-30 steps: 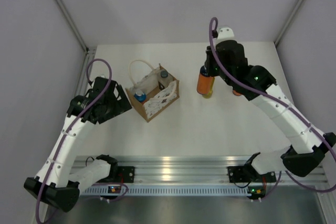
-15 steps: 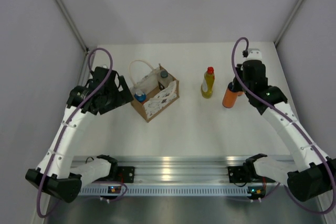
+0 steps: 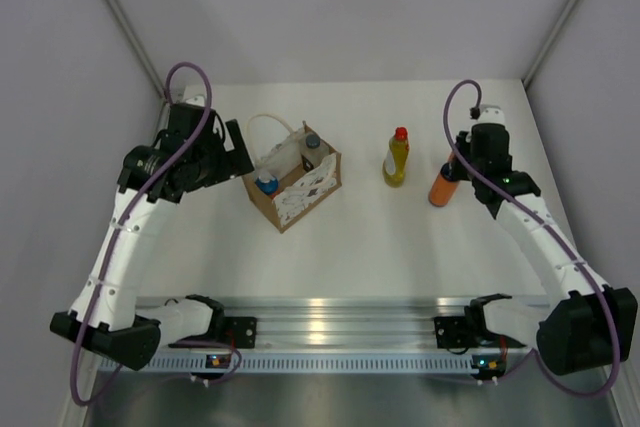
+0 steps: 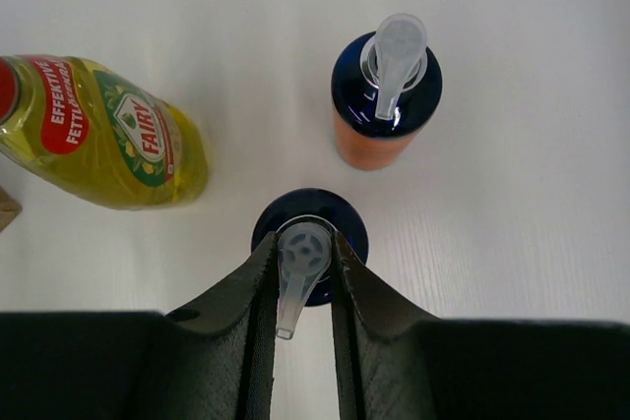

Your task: Take the personal care products out of the canvas bag

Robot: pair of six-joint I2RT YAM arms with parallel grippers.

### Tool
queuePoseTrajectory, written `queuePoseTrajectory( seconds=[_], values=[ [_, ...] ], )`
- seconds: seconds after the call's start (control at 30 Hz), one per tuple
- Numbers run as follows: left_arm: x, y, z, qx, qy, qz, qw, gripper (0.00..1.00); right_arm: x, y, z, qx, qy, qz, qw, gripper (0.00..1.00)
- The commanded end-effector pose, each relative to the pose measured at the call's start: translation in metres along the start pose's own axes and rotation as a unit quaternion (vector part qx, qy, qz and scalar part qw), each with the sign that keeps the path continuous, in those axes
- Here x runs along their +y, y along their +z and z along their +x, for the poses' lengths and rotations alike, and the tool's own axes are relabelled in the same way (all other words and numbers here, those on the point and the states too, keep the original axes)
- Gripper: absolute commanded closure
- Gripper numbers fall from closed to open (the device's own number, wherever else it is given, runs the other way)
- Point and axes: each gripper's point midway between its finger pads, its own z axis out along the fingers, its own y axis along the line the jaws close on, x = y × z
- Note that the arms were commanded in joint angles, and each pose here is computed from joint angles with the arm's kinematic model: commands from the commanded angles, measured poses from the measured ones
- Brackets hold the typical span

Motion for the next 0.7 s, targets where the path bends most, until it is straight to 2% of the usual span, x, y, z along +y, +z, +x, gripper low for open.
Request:
queuePoseTrajectory(
  seconds=[0.0, 0.03, 0.13, 0.2, 0.3, 0.33, 0.37, 0.47, 0.6, 0.67],
  values=[
    [-0.008, -0.002, -0.008, -0.003, 0.023, 0.011, 1.0, 0.02, 0.003, 0.004, -0.039, -0.075, 0.022, -0.009, 0.997, 0.86],
    [-0.01, 0.002, -0.009, 0.0, 0.028, 0.009, 1.0, 0.02, 0.001, 0.007, -0.034, -0.07, 0.022, -0.005, 0.997, 0.77],
    [-0.018, 0.007, -0.009, 0.001, 0.043, -0.001, 0.999, 0.02, 0.0, 0.009, -0.028, -0.063, 0.024, -0.001, 0.998, 0.67],
    [-0.025, 0.008, -0.006, 0.002, 0.054, -0.007, 0.999, 0.02, 0.0, 0.011, -0.024, -0.058, 0.023, -0.001, 0.998, 0.66],
    [-0.033, 0.018, -0.003, 0.008, 0.068, -0.025, 0.997, 0.02, 0.0, 0.011, -0.02, -0.052, 0.024, -0.001, 0.998, 0.55],
    [-0.034, 0.018, -0.005, 0.005, 0.071, -0.031, 0.997, 0.02, 0.0, 0.009, -0.023, -0.054, 0.025, -0.002, 0.998, 0.45],
    [-0.039, 0.023, -0.002, 0.011, 0.076, -0.037, 0.996, 0.02, 0.001, 0.007, -0.024, -0.054, 0.026, -0.003, 0.998, 0.43],
    [-0.038, 0.031, -0.003, 0.009, 0.078, -0.077, 0.994, 0.02, -0.001, -0.007, -0.035, -0.06, 0.028, 0.0, 0.998, 0.37],
    [-0.036, 0.038, -0.003, 0.009, 0.06, -0.114, 0.992, 0.08, -0.006, -0.037, -0.059, -0.079, 0.045, 0.008, 0.996, 0.34],
    [-0.035, 0.04, 0.0, 0.011, 0.056, -0.128, 0.99, 0.15, -0.007, -0.047, -0.06, -0.078, 0.05, 0.005, 0.996, 0.3]
  ],
)
